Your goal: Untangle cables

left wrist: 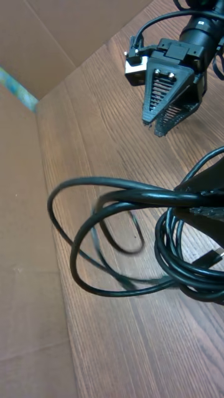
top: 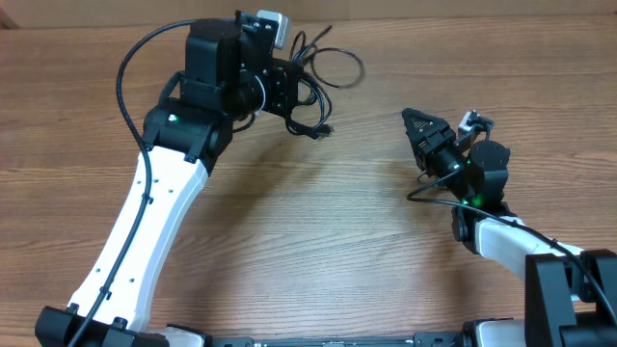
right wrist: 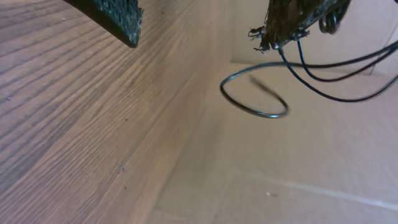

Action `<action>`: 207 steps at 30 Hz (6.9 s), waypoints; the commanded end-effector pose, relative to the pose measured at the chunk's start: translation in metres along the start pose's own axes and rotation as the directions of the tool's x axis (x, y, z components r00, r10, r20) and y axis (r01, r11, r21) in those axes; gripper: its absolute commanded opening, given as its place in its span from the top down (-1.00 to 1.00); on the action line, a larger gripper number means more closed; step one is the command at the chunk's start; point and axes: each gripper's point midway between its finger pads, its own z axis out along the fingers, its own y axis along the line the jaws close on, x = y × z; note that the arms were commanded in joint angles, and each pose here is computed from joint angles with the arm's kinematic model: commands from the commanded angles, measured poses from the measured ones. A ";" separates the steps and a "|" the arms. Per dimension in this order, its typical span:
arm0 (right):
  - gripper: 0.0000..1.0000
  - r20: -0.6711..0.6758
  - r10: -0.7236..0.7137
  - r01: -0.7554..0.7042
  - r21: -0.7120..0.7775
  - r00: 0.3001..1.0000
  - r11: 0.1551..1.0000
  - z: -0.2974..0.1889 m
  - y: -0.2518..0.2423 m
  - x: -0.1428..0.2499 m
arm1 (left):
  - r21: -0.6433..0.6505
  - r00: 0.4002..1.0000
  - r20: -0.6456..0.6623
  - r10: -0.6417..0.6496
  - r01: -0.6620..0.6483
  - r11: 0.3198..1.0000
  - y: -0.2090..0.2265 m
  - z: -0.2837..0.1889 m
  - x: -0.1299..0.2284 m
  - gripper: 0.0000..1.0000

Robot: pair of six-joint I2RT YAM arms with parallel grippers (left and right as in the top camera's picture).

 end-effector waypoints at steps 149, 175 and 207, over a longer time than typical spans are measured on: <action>0.93 -0.055 -0.457 0.373 -0.497 0.888 0.783 -0.020 0.111 0.056 | -0.170 0.966 -0.083 -0.244 0.227 0.959 -0.047 0.013 0.046 -0.87; 0.92 -0.116 -0.303 0.216 -0.470 0.946 0.856 -0.023 0.107 0.040 | -0.015 0.871 -0.342 0.352 -0.380 0.925 -0.042 0.008 0.093 -0.38; 0.92 -0.312 0.026 -0.163 -0.423 0.950 0.891 -0.039 0.111 0.024 | 0.394 0.120 0.023 0.993 -0.914 0.101 -0.077 0.006 0.110 -0.61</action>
